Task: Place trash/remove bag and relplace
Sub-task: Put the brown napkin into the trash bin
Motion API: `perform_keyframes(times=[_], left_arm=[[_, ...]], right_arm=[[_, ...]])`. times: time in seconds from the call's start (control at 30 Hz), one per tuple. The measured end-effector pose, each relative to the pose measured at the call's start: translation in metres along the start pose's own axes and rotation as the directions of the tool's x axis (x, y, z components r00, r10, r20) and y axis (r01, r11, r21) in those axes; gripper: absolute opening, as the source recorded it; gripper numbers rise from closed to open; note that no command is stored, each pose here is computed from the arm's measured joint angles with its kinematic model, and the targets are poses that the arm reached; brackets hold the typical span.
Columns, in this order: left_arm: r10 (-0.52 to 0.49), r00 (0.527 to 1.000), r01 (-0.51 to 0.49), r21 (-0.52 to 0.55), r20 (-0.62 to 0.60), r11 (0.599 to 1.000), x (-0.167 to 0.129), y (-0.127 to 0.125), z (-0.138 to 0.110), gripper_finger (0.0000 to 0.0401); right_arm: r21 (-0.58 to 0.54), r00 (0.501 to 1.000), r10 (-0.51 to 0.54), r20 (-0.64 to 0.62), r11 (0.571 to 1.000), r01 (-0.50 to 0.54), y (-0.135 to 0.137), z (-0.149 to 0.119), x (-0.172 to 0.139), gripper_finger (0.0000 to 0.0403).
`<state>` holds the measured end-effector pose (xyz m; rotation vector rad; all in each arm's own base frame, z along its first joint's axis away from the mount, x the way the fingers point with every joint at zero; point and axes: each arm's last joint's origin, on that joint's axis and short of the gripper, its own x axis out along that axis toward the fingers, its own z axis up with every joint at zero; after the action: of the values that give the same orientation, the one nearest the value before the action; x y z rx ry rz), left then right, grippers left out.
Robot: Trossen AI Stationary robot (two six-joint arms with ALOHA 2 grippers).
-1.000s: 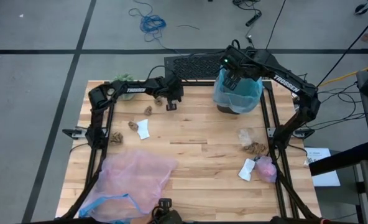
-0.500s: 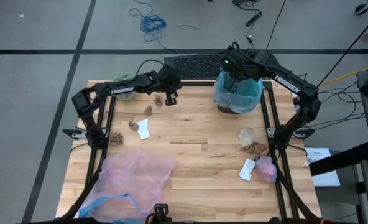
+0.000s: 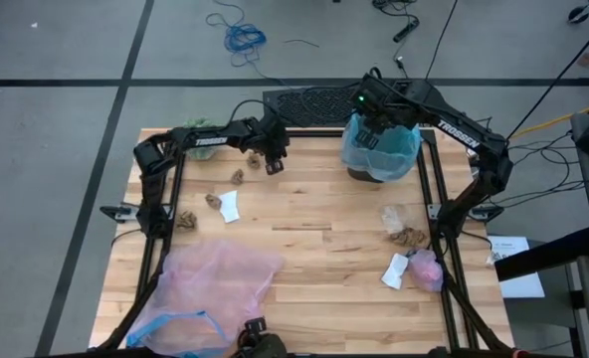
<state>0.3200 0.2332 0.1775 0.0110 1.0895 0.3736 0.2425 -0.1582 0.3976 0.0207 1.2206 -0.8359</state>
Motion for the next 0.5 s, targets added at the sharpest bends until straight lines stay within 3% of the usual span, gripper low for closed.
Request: perform_keyframes(times=[0.13, 0.3, 0.4, 0.5], left_arm=[[0.031, 1.000, -0.031, -0.006, 0.003, 1.000, 0.013, 0.003, -0.001, 0.0169], [0.029, 0.998, -0.029, -0.016, -0.056, 0.999, 0.033, 0.003, -0.010, 0.0172], [0.095, 0.993, -0.096, -0.012, -0.075, 0.995, 0.040, 0.004, -0.010, 0.0146], [0.112, 0.991, -0.113, -0.010, -0.076, 0.994, 0.040, 0.005, -0.010, 0.0079]], right_arm=[[0.003, 1.000, 0.000, 0.014, 1.000, 0.000, 0.000, 0.001, 0.000, 0.0100], [0.004, 1.000, 0.000, 0.015, 1.000, 0.000, 0.000, 0.002, 0.000, 0.0100], [0.006, 1.000, -0.001, 0.019, 1.000, 0.001, 0.000, 0.002, 0.000, 0.0100], [0.005, 1.000, -0.001, 0.017, 1.000, 0.000, 0.000, 0.002, 0.000, 0.0096]])
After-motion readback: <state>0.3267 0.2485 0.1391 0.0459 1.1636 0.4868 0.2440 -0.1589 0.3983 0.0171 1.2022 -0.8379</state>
